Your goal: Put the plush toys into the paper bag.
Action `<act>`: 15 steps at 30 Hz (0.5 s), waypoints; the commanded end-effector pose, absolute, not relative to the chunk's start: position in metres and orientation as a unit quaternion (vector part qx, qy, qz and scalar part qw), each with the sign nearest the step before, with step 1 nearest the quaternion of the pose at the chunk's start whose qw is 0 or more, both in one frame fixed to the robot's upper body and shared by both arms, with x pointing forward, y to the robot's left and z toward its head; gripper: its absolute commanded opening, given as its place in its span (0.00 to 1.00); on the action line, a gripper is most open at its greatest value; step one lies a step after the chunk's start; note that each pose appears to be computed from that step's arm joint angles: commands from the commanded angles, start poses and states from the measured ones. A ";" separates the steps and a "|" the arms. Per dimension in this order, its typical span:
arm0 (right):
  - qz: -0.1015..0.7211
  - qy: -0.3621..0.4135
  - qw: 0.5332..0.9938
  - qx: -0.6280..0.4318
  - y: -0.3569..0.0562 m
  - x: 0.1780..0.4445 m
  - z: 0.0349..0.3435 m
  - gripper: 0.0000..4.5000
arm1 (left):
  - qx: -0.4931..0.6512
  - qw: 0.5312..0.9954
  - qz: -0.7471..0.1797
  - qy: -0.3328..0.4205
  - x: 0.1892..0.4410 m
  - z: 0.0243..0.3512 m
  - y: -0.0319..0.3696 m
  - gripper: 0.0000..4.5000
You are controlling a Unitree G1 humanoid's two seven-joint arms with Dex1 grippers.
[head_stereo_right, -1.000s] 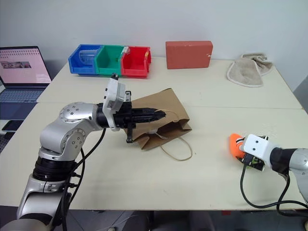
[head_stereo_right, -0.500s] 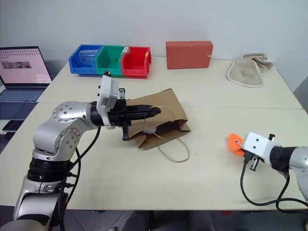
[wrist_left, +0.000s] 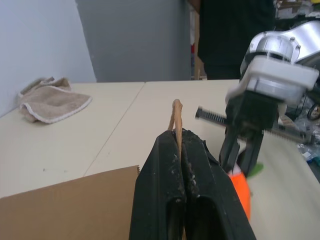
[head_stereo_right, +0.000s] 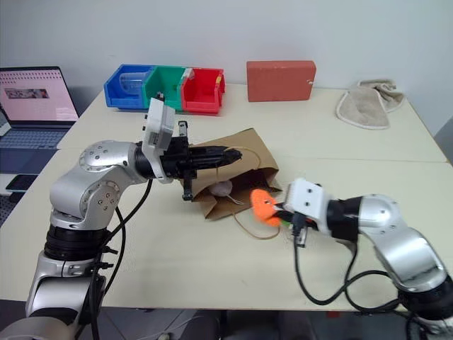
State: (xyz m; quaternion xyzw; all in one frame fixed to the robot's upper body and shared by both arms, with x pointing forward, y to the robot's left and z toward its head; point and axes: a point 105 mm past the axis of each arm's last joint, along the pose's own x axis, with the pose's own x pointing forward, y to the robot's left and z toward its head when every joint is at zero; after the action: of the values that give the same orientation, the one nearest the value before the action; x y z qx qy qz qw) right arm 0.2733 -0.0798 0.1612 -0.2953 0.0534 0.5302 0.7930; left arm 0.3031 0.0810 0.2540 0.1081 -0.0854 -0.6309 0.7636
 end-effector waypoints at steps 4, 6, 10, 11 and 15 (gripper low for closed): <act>0.473 0.018 0.824 -0.312 -0.055 0.307 0.162 0.00 | 0.110 0.756 -0.637 -0.105 0.295 0.267 0.079 0.00; 0.455 0.012 0.830 -0.322 -0.050 0.318 0.161 0.00 | 0.111 0.754 -0.639 -0.101 0.293 0.266 0.079 0.00; 0.410 -0.013 0.851 -0.328 -0.038 0.339 0.166 0.00 | 0.112 0.752 -0.642 -0.097 0.290 0.265 0.079 0.00; 0.403 -0.020 0.851 -0.336 -0.036 0.343 0.166 0.00 | 0.112 0.751 -0.644 -0.095 0.289 0.265 0.079 0.00; 0.385 -0.034 0.856 -0.344 -0.028 0.352 0.165 0.00 | 0.112 0.749 -0.646 -0.092 0.288 0.264 0.079 0.00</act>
State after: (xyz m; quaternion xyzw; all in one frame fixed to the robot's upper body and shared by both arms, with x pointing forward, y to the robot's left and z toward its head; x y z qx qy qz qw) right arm 0.3498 -0.0347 0.1527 -0.3365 -0.0012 0.3949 0.8549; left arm 0.2951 0.0788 0.2536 0.1038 -0.0704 -0.6410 0.7572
